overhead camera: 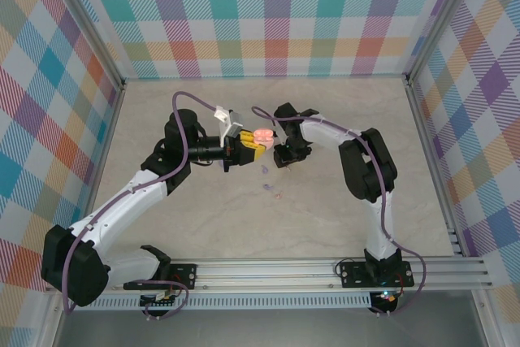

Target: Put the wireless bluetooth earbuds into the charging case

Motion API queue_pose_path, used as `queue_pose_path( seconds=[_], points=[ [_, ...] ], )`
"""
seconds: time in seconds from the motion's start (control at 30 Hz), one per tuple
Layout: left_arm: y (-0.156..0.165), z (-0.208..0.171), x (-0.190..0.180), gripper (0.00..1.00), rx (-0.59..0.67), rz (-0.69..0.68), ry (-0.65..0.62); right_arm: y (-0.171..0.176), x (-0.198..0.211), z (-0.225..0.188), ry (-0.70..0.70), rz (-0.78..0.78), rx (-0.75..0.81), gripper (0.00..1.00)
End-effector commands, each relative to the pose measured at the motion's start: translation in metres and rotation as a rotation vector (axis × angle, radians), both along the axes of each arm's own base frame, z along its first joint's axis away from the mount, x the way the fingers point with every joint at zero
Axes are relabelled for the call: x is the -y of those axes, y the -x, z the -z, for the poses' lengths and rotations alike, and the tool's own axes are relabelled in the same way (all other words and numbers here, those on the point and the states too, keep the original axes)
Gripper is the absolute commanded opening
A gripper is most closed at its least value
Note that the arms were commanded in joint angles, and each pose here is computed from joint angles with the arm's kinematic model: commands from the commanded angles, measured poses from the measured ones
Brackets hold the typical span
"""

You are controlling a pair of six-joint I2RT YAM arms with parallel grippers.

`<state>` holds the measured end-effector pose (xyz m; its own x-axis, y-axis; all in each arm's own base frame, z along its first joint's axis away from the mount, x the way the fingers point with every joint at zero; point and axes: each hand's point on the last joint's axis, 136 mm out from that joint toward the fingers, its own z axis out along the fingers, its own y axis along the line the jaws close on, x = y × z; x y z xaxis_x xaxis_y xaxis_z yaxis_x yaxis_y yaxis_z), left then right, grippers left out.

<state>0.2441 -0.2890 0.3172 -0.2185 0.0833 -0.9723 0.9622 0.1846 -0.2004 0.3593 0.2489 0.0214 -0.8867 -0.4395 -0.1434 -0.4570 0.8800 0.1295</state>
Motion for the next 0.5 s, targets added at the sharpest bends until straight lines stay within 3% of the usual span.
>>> queue_pose_path(
  seconds=[0.0,0.47],
  points=[
    [0.0069,-0.0076,0.0020,0.16,0.029,0.013,0.021,0.0060,-0.0002,0.0056,0.040,-0.048,-0.025,0.42],
    [0.0069,-0.0060,0.0017,0.16,0.023,0.010,0.020,0.0121,-0.0030,0.0122,0.091,-0.107,-0.019,0.39]
  ],
)
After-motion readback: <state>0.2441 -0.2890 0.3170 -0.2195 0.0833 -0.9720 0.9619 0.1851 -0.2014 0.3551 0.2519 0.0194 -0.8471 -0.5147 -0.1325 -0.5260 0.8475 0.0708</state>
